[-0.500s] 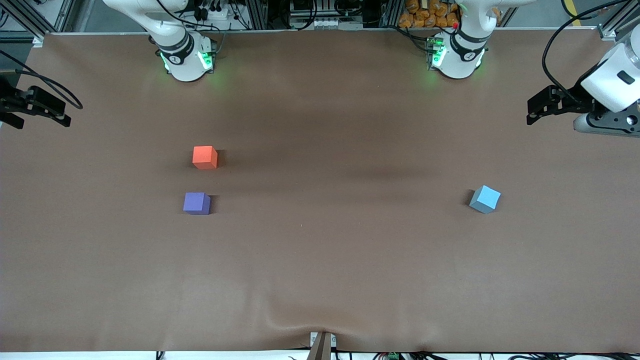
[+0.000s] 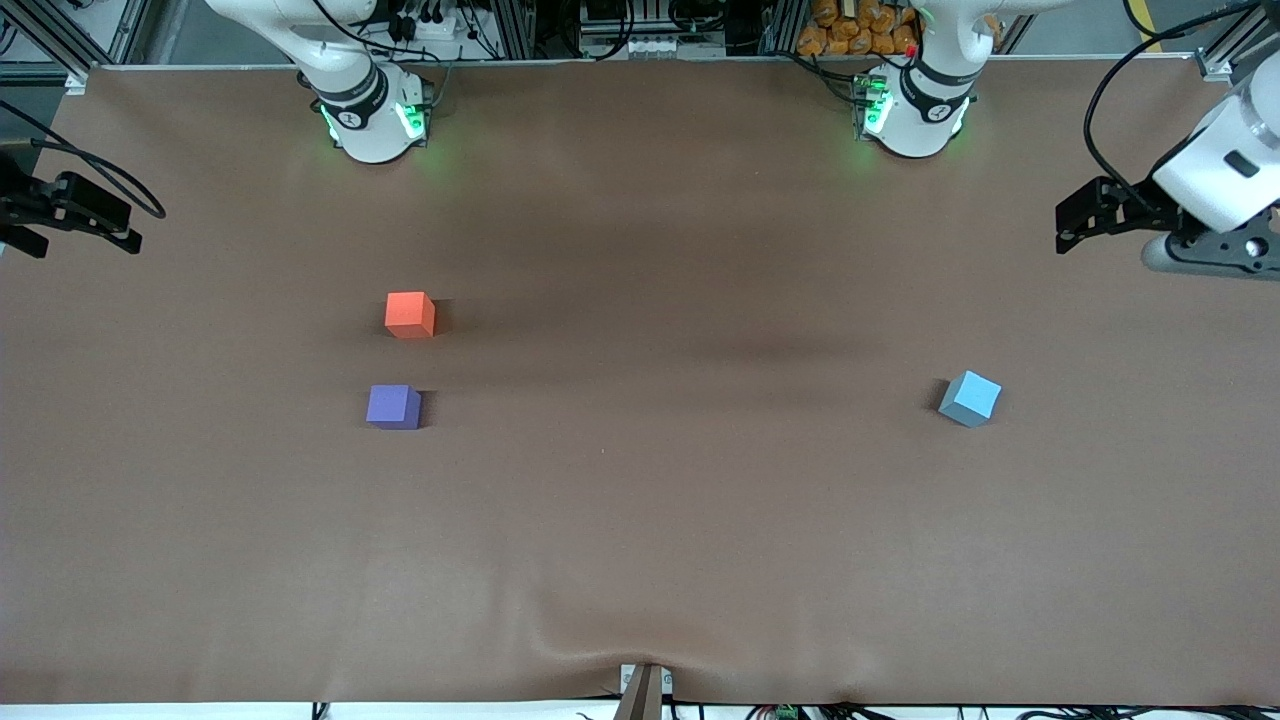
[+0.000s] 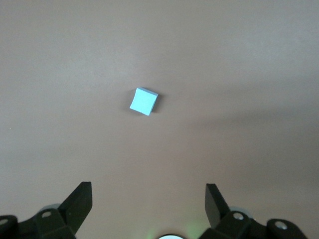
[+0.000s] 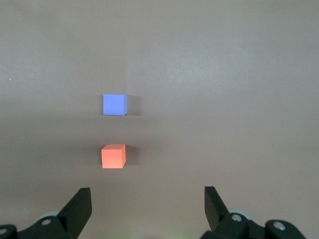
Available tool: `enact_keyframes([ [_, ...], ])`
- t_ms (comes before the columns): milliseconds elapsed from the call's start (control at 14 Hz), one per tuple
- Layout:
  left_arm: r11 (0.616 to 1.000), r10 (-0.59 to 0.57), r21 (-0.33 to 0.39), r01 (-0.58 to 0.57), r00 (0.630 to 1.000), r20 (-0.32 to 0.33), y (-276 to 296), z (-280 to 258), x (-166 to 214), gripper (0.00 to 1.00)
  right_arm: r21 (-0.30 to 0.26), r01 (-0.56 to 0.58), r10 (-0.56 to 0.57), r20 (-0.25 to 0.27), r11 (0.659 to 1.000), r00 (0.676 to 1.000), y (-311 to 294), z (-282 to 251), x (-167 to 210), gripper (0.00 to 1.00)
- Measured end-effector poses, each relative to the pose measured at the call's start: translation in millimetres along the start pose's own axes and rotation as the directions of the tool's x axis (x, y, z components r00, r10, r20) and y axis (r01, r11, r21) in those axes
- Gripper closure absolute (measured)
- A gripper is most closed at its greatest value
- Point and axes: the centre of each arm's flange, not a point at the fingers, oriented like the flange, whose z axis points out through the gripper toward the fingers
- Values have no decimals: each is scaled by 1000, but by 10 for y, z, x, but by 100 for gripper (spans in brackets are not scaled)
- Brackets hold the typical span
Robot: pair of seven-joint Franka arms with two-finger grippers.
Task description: Place blue block between orange and purple blocks
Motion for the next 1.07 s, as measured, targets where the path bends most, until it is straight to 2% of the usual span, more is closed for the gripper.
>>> enact_keyframes([
  [214,1000,-18,-13,20,992,127,-167,742,350,0,0,4,-4,0,1000,1000,-18,4,6,0],
  [286,999,-32,-20,35,988,148,-275,1007,477,0,0,5,-5,0,1000,1000,-24,6,7,0],
  [714,995,-76,-51,86,981,176,-663,2290,985,0,0,4,-4,2,1000,1000,-20,12,8,0],
  [857,997,-14,-66,27,982,188,-590,2638,976,0,0,3,-3,2,1000,1000,-14,12,8,0],
  [1000,993,101,-76,-89,980,172,-477,2897,933,0,0,3,-3,2,1000,1000,-16,14,9,0],
  [1071,987,159,-57,-152,973,167,-449,3015,908,0,0,3,-3,2,1000,1000,-16,15,10,0],
])
